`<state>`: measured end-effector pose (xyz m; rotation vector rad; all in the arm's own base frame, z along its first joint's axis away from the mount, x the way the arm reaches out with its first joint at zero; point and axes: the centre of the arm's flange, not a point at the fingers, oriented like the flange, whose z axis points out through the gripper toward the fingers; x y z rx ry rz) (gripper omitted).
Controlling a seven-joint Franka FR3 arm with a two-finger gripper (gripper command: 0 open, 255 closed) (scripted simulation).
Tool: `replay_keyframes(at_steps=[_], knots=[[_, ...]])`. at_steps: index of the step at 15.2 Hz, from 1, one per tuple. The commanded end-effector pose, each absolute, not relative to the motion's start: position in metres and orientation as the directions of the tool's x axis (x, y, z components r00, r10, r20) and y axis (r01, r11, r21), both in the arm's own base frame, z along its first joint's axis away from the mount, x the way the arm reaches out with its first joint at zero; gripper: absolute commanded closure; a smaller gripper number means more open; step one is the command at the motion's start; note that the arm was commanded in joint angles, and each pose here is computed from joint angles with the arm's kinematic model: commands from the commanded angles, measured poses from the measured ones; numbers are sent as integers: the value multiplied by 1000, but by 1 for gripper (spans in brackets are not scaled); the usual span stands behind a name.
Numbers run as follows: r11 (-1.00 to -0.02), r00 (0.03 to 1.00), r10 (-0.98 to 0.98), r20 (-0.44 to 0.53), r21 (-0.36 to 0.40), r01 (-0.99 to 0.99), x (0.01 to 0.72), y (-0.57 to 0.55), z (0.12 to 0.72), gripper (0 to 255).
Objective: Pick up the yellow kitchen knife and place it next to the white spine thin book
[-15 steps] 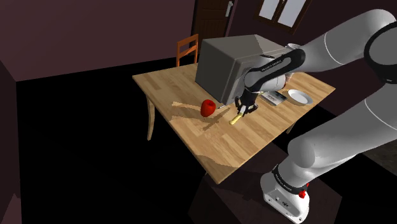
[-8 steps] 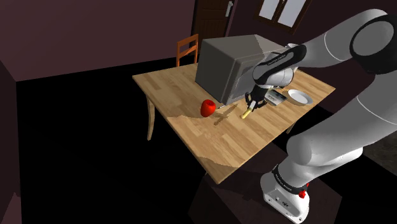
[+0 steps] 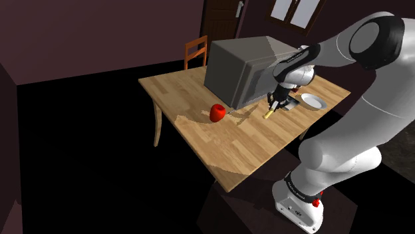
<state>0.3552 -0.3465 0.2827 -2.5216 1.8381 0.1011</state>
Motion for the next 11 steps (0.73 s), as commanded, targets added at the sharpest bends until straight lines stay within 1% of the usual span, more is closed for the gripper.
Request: replay_keyframes(at_steps=[1,11], knots=[[-309,307,-950,-63,23,-951,353,-374,283,255],[-309,307,-950,-63,23,-951,341,-498,284,255]])
